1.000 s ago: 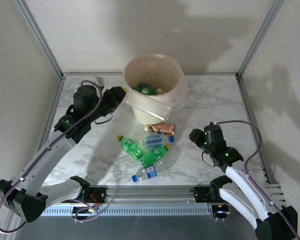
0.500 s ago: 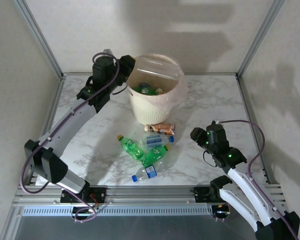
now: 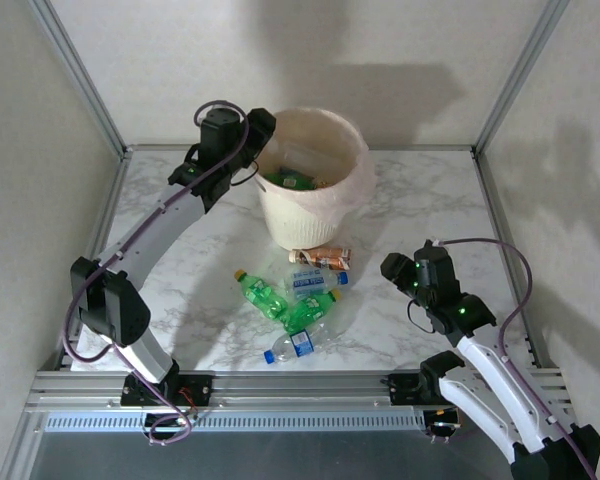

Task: Put the plastic bottles in the bin

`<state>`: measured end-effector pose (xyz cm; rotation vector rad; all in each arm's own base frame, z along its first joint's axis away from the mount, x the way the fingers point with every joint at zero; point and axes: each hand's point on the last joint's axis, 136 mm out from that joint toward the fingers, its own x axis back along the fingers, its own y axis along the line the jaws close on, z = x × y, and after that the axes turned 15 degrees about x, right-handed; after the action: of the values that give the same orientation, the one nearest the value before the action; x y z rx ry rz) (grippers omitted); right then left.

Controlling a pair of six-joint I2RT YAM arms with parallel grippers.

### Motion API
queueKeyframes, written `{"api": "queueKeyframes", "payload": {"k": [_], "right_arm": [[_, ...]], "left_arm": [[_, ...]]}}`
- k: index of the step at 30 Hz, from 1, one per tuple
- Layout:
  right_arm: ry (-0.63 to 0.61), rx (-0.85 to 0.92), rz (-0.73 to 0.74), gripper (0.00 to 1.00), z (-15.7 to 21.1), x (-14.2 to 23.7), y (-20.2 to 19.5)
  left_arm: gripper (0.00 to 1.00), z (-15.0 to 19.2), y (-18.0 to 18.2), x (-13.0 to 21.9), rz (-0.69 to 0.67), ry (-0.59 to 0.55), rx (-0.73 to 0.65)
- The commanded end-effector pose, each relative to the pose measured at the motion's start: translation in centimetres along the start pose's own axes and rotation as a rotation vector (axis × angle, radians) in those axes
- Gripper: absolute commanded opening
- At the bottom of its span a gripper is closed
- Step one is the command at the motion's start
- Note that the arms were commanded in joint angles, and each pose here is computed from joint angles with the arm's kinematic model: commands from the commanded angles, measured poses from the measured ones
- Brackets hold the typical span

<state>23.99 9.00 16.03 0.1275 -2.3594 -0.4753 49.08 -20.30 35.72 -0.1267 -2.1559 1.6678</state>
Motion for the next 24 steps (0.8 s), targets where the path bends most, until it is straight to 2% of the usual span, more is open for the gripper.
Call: {"api": "queueKeyframes", "payload": {"k": [1, 6, 11, 19, 24], "right_arm": [[-0.02, 0.012, -0.006, 0.69, -1.0, 0.9, 0.5], [-0.021, 0.02, -0.026, 0.74, -1.2, 1.3, 1.0], [-0.008, 0.039, -0.056, 0.75, -0.8, 1.3, 1.6], [0.056, 0.137, -0.136, 0.82, 0.7, -0.1, 3.7], [0.084, 0.189, -0.144, 0.88, 2.3, -0.9, 5.3]], "left_arm": [[0.66, -1.1, -3.2, 1.9, 0.08, -0.023, -0.019], [0.68, -1.3, -4.8, 4.2, 0.112, -0.029, -0.054], [0.68, -1.3, -3.9, 7.9, 0.101, -0.044, -0.127], [0.7, -0.8, 3.4, 13.6, -0.031, -0.041, -0.282], [0.71, 0.0, 11.4, 15.7, -0.165, -0.023, -0.315]]}}
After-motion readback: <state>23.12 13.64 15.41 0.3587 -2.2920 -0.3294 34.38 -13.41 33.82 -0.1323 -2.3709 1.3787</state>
